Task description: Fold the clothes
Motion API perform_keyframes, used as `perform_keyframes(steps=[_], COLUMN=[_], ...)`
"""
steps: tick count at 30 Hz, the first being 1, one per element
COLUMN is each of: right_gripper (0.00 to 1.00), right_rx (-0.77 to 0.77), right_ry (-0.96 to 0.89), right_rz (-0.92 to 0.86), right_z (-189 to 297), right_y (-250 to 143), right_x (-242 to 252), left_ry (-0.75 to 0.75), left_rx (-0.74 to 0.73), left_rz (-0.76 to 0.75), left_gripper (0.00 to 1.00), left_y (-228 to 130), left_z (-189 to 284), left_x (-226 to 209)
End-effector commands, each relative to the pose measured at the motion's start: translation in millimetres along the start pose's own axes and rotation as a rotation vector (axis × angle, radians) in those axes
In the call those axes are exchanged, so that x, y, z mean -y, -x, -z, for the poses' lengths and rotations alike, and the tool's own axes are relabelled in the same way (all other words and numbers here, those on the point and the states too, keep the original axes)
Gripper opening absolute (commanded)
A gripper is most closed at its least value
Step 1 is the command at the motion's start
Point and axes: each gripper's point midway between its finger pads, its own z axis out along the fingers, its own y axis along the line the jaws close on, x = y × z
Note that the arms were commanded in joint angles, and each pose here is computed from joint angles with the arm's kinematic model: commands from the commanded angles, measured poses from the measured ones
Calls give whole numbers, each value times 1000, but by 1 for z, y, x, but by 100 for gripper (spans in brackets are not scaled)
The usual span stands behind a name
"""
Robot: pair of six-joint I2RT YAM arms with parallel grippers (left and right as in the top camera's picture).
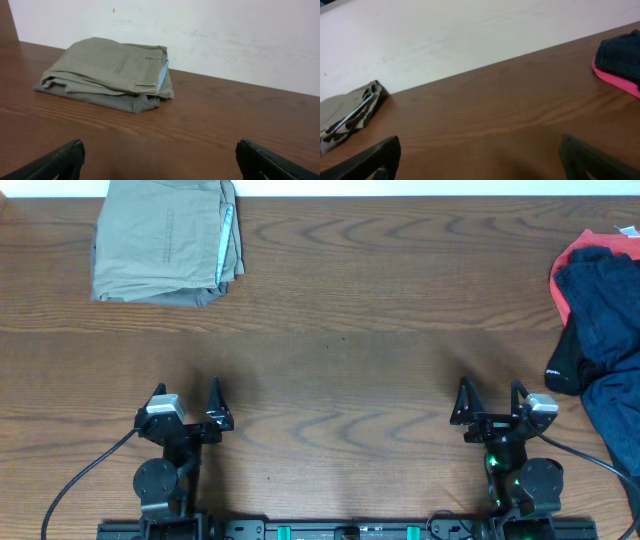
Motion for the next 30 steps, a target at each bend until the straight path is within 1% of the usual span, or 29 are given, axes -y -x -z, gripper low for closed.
perform_keyframes(steps=[1, 4, 8, 13, 17, 23, 30], right_gripper=[99, 99, 99, 99, 99, 99, 99], right_rx=[58, 124, 109, 92, 95, 161, 144], right_ry=[3, 37, 76, 50, 145, 180, 242], right_rz=[13, -47, -193, -201, -216, -212, -202], right_z=[1, 2, 2, 2, 4, 7, 9], right_y=[14, 30, 29, 24, 29, 46, 45], right_x=[-1, -8, -14, -9, -26, -32, -43], left_ry=[-7, -7, -7, -7, -7, -7, -7], left_rx=[-48, -48, -48, -48, -48, -48, -48], left_rz=[-13, -13, -13, -13, -13, -13, -13], left_gripper=[98, 98, 98, 98, 98, 98, 98], left_y=[-15, -15, -15, -15, -15, -15, -15], left_z=[0, 0, 0, 0, 0, 0, 0], left_x=[0, 0, 0, 0, 0, 0, 0])
